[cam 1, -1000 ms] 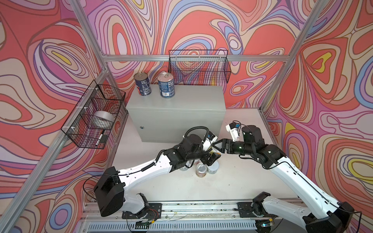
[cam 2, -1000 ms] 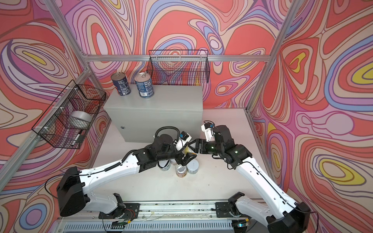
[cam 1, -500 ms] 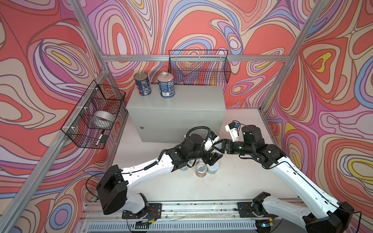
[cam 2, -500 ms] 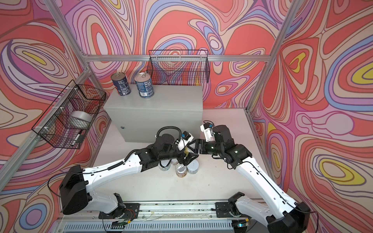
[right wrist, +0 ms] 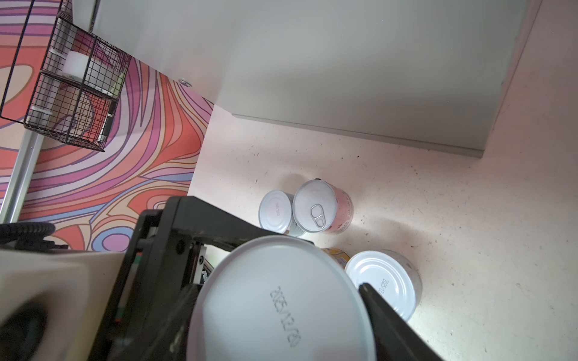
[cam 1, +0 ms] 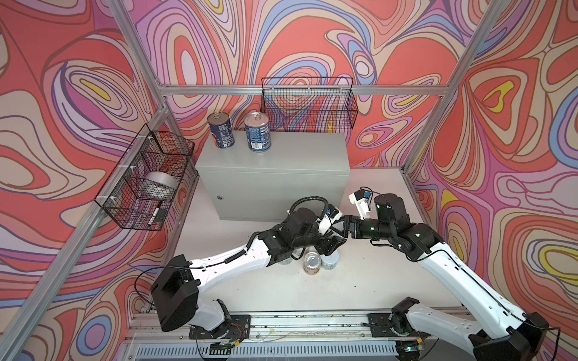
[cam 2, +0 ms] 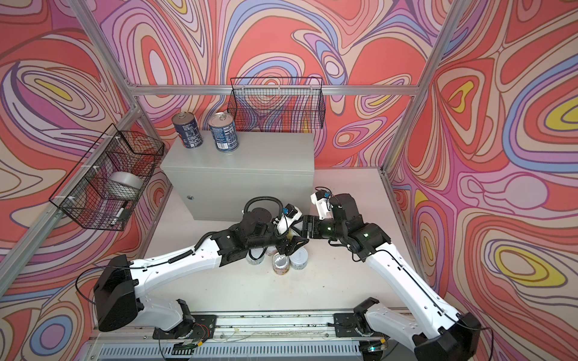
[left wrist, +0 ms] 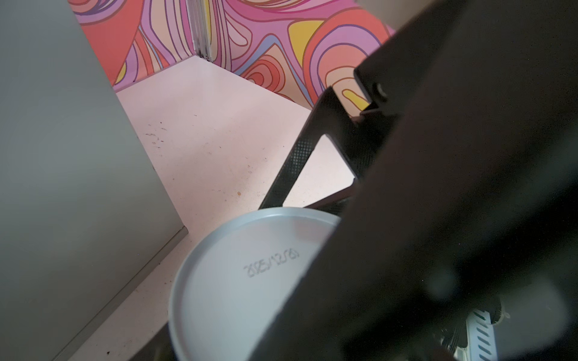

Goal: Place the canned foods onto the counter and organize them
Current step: 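Close the left gripper on the yellow can held by the right gripper, then open the right gripper and draw it back while the left gripper lifts the can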

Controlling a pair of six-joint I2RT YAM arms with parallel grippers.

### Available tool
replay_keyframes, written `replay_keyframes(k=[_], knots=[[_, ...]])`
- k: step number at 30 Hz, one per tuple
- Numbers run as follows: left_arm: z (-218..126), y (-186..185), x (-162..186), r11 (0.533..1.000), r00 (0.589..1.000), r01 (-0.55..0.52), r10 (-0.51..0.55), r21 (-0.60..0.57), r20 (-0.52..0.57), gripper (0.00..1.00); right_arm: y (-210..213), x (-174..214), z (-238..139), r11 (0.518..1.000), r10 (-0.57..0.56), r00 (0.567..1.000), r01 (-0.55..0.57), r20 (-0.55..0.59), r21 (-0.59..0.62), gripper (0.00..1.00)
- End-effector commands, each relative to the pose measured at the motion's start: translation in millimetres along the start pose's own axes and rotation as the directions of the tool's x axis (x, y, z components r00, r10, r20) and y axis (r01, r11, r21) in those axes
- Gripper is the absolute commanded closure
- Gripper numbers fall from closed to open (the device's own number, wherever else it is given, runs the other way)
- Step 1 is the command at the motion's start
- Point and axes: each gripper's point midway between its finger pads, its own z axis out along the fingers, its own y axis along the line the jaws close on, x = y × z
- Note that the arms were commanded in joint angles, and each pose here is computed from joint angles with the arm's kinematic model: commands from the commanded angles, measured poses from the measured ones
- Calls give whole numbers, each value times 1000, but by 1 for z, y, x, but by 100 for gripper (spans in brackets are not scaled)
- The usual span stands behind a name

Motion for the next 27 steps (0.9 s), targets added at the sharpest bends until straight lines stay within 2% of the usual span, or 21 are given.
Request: replay_keyframes(k=[1, 10, 20, 27], knots=[[-13, 12, -22, 997, 995, -9, 16, -73, 94, 33, 22, -10, -12, 997, -55, 998, 57, 41, -60, 25], [-30, 14, -30, 994, 991, -10, 24, -107, 129, 33, 15, -10, -16, 997, -69, 995, 71, 70, -25, 14], [-42, 19, -30, 989, 990, 1, 19, -146, 142, 34, 6, -10, -21, 996, -84, 992, 82, 95, 27, 13], [-62, 28, -33, 976, 988, 11, 22, -216, 152, 34, -4, -12, -22, 996, -78, 983, 71, 167, 48, 13]])
